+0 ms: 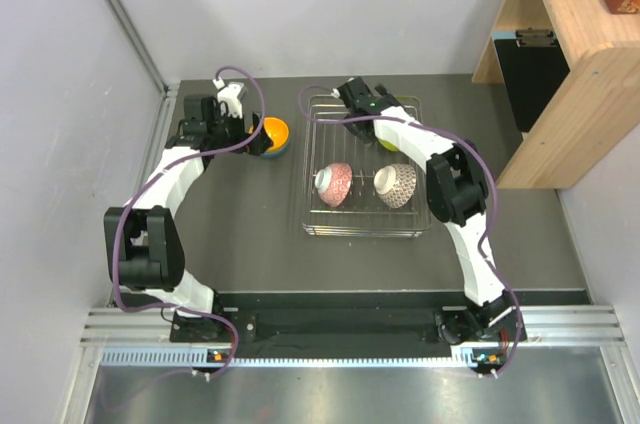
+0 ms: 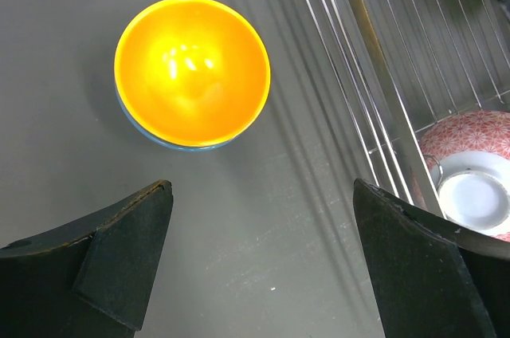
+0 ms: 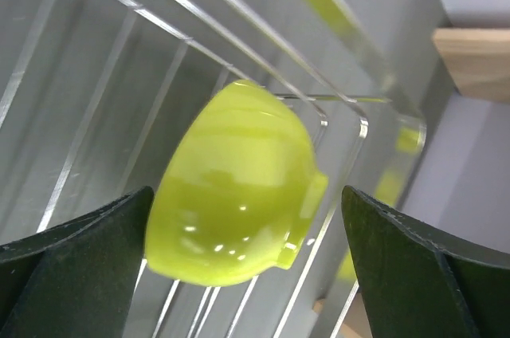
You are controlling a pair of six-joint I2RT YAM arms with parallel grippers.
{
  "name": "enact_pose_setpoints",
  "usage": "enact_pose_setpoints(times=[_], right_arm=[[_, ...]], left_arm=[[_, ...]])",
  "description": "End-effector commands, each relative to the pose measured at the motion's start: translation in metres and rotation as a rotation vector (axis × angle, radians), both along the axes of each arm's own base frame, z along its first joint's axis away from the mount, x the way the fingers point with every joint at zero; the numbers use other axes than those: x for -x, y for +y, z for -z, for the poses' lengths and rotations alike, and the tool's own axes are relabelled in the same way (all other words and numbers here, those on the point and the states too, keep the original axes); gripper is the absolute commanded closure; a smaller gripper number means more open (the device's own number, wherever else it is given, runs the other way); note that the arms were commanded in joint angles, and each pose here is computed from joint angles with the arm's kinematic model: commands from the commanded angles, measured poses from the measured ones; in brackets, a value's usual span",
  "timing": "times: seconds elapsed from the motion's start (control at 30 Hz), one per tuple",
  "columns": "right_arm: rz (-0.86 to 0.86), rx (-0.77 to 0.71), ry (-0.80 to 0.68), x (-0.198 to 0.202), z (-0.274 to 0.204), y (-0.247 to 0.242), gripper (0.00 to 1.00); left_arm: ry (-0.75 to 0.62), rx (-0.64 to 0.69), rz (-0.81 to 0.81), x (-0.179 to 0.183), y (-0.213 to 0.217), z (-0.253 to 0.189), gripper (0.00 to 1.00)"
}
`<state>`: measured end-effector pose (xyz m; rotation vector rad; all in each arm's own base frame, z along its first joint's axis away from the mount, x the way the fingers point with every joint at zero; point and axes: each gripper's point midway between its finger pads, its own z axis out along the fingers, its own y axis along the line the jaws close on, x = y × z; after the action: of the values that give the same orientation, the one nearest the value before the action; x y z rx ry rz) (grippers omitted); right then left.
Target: Load the bowls into the dish rack
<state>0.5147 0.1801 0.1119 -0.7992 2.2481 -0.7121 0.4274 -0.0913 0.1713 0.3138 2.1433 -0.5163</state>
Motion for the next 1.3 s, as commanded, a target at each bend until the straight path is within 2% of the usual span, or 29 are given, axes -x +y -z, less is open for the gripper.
enact_pose_setpoints(times=[0.0,0.57,0.8,1.0,1.27], right_arm=[[-0.051,-0.057,-0.019,-0.003,-0.016,0.023,0.0],[-0.138,-0.217,-0.076,0.015,-0.068,0.057,0.0],[-0.052,-0.113,-0.185,0.003,-0.082,0.036,0.0],[0.004,-0.04,-0.176,-0.006,-0.063,0.016,0.0],[0.057,0.02,-0.206,-0.01,-0.068,-0.006,0.0]], left_arm=[[-0.083,0.025,0.01,-0.002,-0.002,-0.027,0.01],[-0.089,-0.01,-0.008,-0.007,0.004,-0.024,0.01],[-0.064,-0.085,-0.042,-0.022,0.017,-0.003,0.01],[-0.033,-0.136,-0.061,-0.03,0.025,0.018,0.01],[0.003,-0.183,-0.078,-0.044,0.033,0.038,0.01]])
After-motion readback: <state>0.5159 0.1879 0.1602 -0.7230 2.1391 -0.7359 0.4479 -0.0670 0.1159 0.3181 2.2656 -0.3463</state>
